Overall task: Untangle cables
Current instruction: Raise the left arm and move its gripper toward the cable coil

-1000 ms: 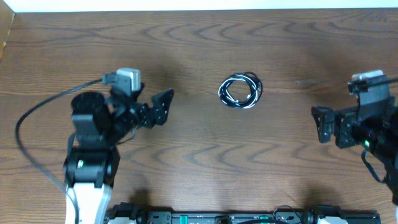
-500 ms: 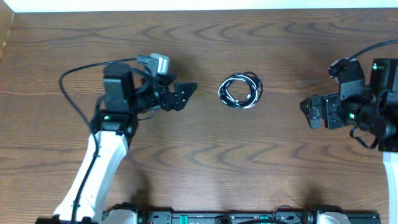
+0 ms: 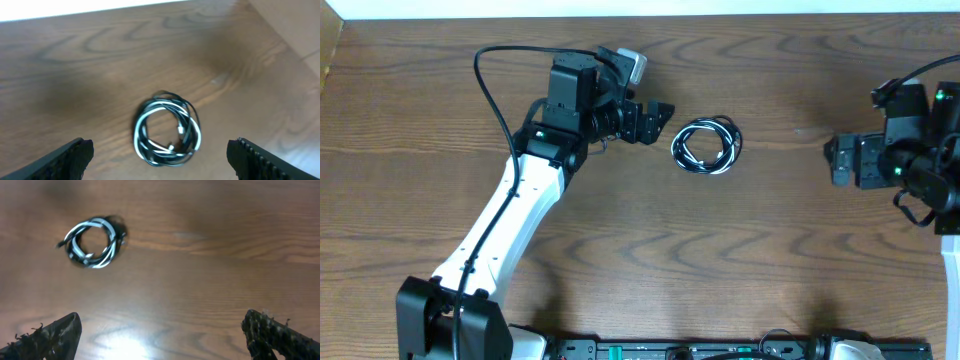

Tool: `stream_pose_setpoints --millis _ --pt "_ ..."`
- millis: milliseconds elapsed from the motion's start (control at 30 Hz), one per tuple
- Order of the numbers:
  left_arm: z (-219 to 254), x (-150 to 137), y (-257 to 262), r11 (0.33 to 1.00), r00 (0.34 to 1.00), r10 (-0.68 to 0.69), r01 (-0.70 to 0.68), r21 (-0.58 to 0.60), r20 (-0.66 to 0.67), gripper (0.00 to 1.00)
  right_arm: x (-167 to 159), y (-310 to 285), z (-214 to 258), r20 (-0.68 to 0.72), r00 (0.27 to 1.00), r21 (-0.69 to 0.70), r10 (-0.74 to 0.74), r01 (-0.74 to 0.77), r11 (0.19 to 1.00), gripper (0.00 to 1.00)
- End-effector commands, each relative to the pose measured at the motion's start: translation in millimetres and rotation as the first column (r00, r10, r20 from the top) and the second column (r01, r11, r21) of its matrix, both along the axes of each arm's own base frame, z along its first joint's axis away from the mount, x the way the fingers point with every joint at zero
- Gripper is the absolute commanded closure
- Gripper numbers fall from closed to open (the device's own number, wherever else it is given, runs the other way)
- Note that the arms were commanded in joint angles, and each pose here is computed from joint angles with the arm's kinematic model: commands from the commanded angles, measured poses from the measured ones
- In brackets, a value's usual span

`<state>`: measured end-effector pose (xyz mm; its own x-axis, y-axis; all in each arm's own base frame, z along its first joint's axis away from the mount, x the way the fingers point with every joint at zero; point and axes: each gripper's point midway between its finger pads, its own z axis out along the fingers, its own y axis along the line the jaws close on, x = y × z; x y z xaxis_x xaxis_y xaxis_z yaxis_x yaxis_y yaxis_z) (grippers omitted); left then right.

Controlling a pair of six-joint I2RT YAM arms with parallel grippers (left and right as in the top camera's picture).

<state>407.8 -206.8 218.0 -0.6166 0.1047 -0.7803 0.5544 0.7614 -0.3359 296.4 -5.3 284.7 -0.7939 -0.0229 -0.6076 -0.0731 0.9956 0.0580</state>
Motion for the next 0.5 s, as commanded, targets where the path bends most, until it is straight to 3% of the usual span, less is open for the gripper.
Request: stream_pose_setpoints --millis 0,267,467 --pt "7.3 13.2 13.1 0.995 0.996 0.047 -0.054 0.089 0.071 0.09 0.1 -17.2 6.6 0.024 0.996 0.001 -0.086 0.086 0.996 0.01" --pt "-8.9 12.3 25.6 0.979 0.996 0.062 -0.072 0.188 0.06 0.09 -15.7 -29.0 -10.3 0.208 0.962 0.031 -0.178 0.175 0.984 0.01" --pt "-13.3 21.7 34.2 0.966 0.991 0.107 -0.123 0.226 0.084 0.09 -29.2 -22.3 -42.0 0.223 0.954 0.084 -0.201 0.187 0.979 0.01"
